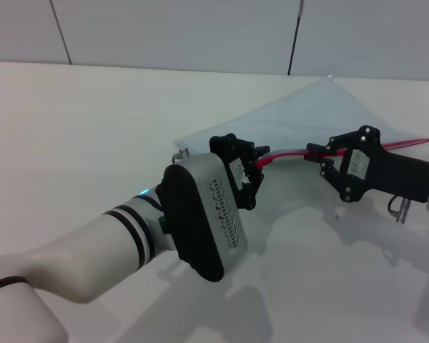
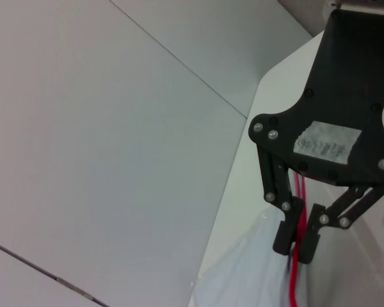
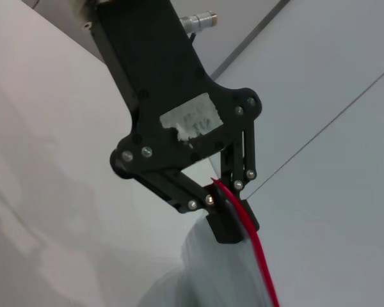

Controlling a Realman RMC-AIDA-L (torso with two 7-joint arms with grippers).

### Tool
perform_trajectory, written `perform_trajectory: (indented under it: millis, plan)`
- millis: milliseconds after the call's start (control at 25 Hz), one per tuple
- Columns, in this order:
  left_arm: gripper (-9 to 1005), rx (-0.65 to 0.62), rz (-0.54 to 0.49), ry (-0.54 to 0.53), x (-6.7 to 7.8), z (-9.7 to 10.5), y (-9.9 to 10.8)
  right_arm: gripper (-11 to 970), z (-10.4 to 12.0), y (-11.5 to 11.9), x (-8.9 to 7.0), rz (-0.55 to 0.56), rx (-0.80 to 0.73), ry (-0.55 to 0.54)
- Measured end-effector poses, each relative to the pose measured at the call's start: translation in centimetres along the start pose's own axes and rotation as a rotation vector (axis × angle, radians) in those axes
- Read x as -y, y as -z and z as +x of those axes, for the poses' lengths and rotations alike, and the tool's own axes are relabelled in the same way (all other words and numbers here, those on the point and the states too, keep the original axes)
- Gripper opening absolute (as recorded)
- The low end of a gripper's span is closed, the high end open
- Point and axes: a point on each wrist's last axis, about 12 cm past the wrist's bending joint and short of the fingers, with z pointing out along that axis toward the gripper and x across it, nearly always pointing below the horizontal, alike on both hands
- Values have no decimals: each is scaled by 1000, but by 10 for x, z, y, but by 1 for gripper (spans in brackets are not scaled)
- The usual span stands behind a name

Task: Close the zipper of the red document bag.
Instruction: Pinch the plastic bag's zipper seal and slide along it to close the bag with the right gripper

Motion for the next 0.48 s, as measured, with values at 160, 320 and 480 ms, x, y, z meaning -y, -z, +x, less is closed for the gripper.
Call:
perform_trajectory:
  millis: [160,320,480]
  plan:
    - [53,-1,0,0,0,0,0,73,0,0,0,-1,0,2]
    - [52,-1,1,-2,0,0,0,69,0,0,0,-1,-1,2]
    - [52,-1,1,-3,0,0,0,64,1,0,0,3,-11,1]
